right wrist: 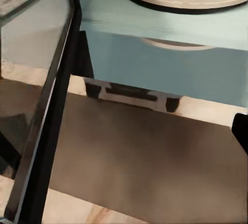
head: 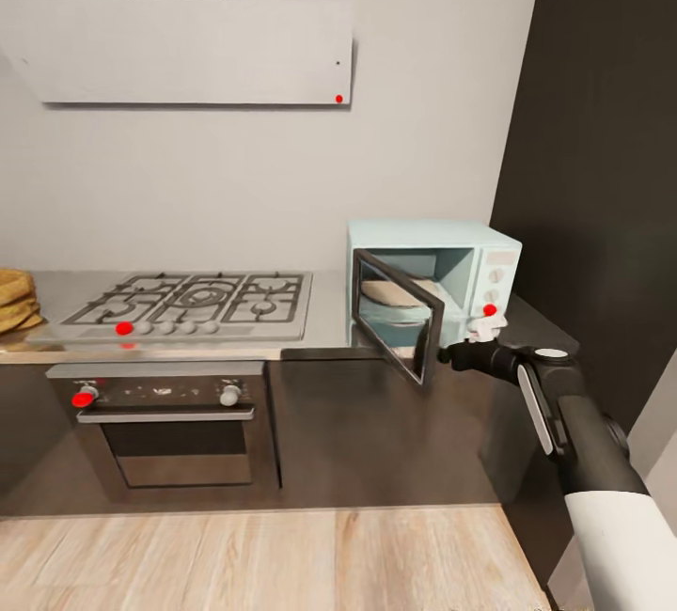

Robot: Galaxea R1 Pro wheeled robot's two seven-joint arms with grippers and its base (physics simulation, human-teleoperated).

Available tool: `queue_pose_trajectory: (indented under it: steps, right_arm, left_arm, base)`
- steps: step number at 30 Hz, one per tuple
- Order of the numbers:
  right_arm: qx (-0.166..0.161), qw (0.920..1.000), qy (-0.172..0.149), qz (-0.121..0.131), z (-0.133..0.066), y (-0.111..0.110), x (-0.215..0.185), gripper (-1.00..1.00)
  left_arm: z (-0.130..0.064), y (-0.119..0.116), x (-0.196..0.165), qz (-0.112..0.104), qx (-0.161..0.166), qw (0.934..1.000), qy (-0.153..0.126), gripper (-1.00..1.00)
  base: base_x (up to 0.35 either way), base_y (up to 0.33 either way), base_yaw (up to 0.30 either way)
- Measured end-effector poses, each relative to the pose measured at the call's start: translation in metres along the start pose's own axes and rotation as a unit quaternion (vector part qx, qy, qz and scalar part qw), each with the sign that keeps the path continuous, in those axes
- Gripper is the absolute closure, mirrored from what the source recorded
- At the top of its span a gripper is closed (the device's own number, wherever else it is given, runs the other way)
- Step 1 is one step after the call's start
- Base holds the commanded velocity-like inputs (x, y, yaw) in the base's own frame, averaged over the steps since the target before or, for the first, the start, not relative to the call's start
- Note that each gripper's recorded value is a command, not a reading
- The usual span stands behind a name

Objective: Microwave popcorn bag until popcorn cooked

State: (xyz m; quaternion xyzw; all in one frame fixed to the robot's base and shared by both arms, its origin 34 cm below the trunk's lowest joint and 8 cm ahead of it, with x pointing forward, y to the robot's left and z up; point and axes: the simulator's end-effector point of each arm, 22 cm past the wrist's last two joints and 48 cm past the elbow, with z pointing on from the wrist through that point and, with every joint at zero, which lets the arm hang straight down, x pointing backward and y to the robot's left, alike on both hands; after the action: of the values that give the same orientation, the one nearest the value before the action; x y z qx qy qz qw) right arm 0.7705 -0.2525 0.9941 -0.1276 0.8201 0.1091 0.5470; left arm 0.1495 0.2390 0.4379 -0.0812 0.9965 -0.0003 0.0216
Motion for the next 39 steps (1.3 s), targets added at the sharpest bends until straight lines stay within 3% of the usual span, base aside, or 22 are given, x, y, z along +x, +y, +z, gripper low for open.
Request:
queue_pose_trajectory:
  steps: [21, 22, 31, 34, 35, 36, 39]
  right_arm:
    - [0.004, 1.0000, -0.002, -0.001, -0.001, -0.002, -0.001, -1.00]
    - [0.014, 0.9999, -0.001, -0.005, -0.002, -0.008, -0.001, -1.00]
    - [0.054, 0.9975, -0.020, 0.040, -0.018, -0.056, -0.003, -1.00]
    - [0.062, 0.9978, -0.010, 0.023, -0.019, -0.062, 0.001, -1.00]
    - [0.065, 0.9973, -0.012, 0.032, -0.022, -0.069, 0.001, -1.00]
    - [0.088, 0.9952, -0.015, 0.038, -0.032, -0.091, 0.001, -1.00]
    - [0.134, 0.9901, -0.014, 0.040, -0.043, -0.121, 0.003, -1.00]
  left_arm:
    - [0.000, 0.000, 0.000, 0.000, 0.000, 1.0000, 0.000, -1.00]
    - [0.000, 0.000, 0.000, 0.000, 0.000, 1.0000, 0.000, -1.00]
    - [0.000, 0.000, 0.000, 0.000, 0.000, 1.0000, 0.000, -1.00]
    - [0.000, 0.000, 0.000, 0.000, 0.000, 1.0000, 0.000, -1.00]
    - [0.000, 0.000, 0.000, 0.000, 0.000, 1.0000, 0.000, -1.00]
    - [0.000, 0.001, 0.000, 0.001, 0.000, 1.0000, 0.000, -1.00]
    - [0.000, 0.001, 0.000, 0.001, -0.001, 1.0000, 0.000, -1.00]
  base:
    - [-0.042, 0.249, 0.000]
    - [0.000, 0.260, 0.000]
    - [0.000, 0.218, 0.000]
    - [0.000, 0.058, 0.000]
    - [0.000, 0.011, 0.000]
    - [0.000, 0.007, 0.000]
    - [0.000, 0.002, 0.000]
